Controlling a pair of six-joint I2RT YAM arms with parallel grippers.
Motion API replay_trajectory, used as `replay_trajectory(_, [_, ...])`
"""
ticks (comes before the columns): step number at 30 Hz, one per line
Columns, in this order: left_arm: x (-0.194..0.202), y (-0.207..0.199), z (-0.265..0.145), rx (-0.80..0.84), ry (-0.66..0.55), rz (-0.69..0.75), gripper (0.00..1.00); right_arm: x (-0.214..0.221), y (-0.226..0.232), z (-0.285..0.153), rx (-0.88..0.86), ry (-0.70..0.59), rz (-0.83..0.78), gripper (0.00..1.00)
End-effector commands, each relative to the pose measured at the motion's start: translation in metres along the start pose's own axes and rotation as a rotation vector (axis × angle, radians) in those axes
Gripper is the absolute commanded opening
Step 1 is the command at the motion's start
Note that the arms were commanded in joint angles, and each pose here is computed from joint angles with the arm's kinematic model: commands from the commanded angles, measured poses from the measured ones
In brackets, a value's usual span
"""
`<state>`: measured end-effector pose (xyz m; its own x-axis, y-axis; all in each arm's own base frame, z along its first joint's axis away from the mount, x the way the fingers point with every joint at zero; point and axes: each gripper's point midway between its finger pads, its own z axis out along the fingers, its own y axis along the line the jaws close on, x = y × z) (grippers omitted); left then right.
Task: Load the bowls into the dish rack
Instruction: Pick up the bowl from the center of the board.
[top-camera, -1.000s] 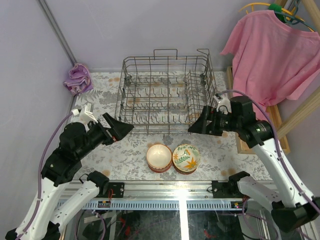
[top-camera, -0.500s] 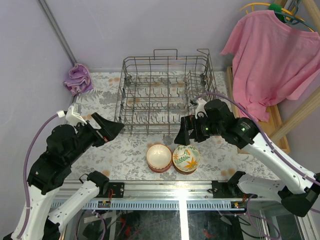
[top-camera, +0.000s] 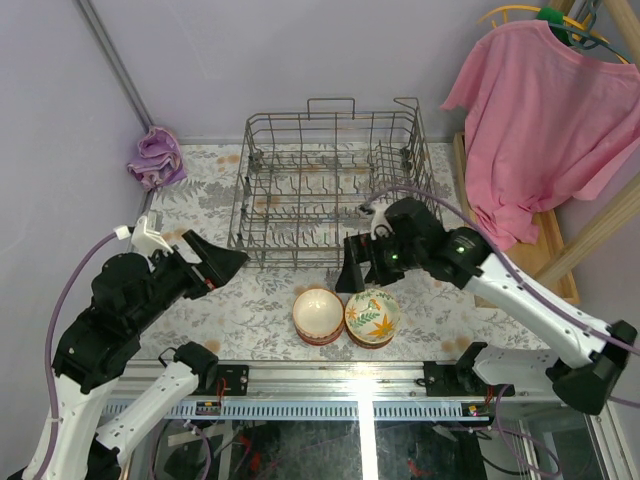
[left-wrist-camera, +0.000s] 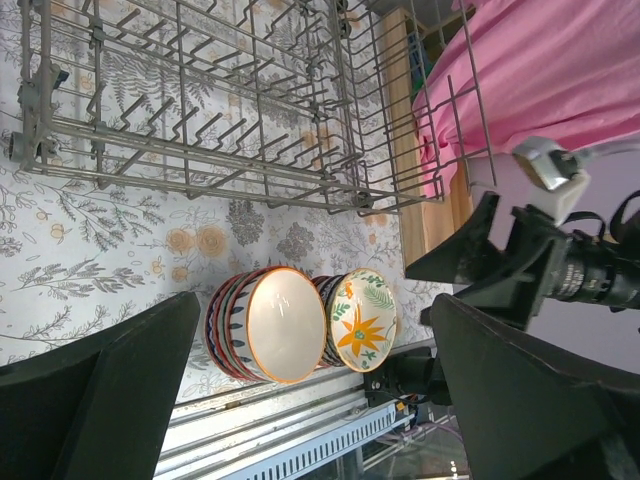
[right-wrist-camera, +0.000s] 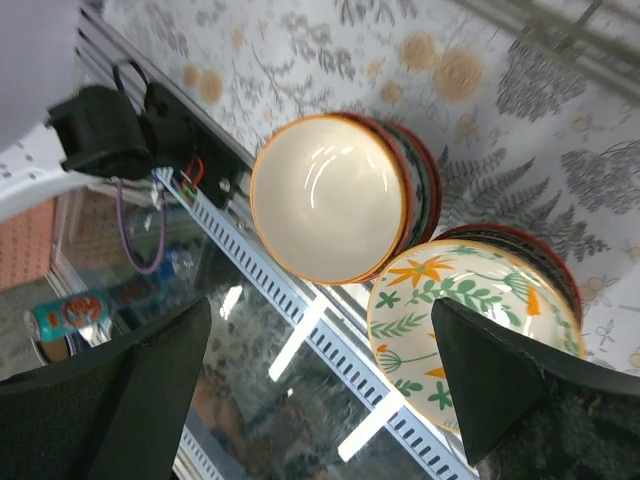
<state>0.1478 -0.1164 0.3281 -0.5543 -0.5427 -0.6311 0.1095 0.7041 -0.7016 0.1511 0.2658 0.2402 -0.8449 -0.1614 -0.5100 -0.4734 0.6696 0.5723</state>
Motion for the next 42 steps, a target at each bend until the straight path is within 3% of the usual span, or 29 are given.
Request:
replay_trajectory(1, [0.012, 0.003, -0.005, 0.005, 0.049, 0.023, 1.0, 0.01, 0.025, 0.01, -0.031, 0.083, -0.04, 1.0])
replay_trajectory(10, [0.02, 0.013, -0.003, -0.014, 0.059, 0.019, 1.0, 0.035, 0.043, 0.043, -0.036, 0.211, -0.097, 1.0])
replay_trajectory(21, [0.02, 0.014, 0.0, -0.024, 0.068, 0.023, 1.0, 0.064, 0.05, 0.079, 0.167, 0.283, -0.244, 1.0])
replay_trajectory(28, [0.019, 0.016, -0.005, -0.032, 0.059, 0.022, 1.0, 0.074, 0.053, 0.101, 0.281, 0.274, -0.3, 0.78])
replay_trajectory(42, [0.021, 0.018, -0.012, -0.03, 0.056, 0.022, 1.0, 0.081, 0.058, 0.119, 0.363, 0.276, -0.34, 0.56])
